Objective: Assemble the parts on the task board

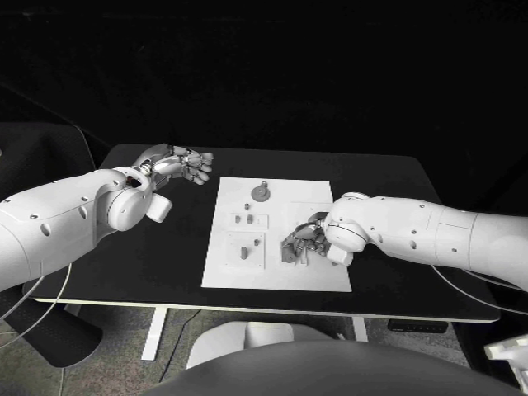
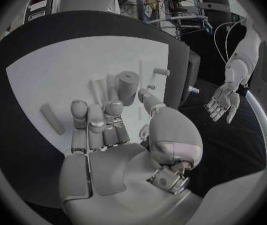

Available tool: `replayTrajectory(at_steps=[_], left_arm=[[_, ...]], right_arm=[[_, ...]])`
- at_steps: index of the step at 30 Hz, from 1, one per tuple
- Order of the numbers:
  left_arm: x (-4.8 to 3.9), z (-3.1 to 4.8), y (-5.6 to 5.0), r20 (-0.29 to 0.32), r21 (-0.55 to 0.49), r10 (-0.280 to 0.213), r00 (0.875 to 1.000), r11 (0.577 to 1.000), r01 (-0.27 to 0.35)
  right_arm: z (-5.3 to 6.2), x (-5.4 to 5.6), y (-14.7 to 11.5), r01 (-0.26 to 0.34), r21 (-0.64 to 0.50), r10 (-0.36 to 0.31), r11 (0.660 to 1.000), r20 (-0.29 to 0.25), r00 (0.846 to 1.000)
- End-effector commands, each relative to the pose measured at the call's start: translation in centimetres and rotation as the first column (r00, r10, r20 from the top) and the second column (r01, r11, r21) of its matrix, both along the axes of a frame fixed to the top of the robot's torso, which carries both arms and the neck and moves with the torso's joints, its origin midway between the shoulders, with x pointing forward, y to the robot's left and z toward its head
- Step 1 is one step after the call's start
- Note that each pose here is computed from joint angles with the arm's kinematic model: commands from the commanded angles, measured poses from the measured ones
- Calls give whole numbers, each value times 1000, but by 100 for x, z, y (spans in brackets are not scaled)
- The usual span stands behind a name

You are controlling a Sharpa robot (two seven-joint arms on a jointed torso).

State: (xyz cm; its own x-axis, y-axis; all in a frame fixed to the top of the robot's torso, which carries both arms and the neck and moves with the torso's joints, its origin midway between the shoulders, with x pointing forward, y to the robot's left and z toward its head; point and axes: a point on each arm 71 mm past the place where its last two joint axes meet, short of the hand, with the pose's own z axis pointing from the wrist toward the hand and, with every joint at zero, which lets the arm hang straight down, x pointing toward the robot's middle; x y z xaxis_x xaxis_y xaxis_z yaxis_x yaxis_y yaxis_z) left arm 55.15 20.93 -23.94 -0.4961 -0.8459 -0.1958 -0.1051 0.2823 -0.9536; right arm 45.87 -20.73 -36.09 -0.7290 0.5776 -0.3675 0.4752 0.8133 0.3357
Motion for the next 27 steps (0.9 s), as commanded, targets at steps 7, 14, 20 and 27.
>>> replayTrajectory(at_steps=[7, 14, 20, 27], left_arm=[[-3, 13, -21, 3, -4, -15, 1000, 1000, 15], [-4, 13, -20, 4, -4, -15, 1000, 1000, 15], [-5, 11, -18, 0, -3, -16, 1000, 1000, 16], [-6, 11, -10, -1, -1, -14, 1000, 1000, 14]], right_arm=[[7, -15, 39, -67, -28, 68, 997, 34, 997], [22, -55, 54, -115, -45, 117, 992, 36, 993], [49, -107, 69, -143, -42, 145, 989, 43, 989], [82, -129, 50, -138, -46, 142, 989, 76, 987]])
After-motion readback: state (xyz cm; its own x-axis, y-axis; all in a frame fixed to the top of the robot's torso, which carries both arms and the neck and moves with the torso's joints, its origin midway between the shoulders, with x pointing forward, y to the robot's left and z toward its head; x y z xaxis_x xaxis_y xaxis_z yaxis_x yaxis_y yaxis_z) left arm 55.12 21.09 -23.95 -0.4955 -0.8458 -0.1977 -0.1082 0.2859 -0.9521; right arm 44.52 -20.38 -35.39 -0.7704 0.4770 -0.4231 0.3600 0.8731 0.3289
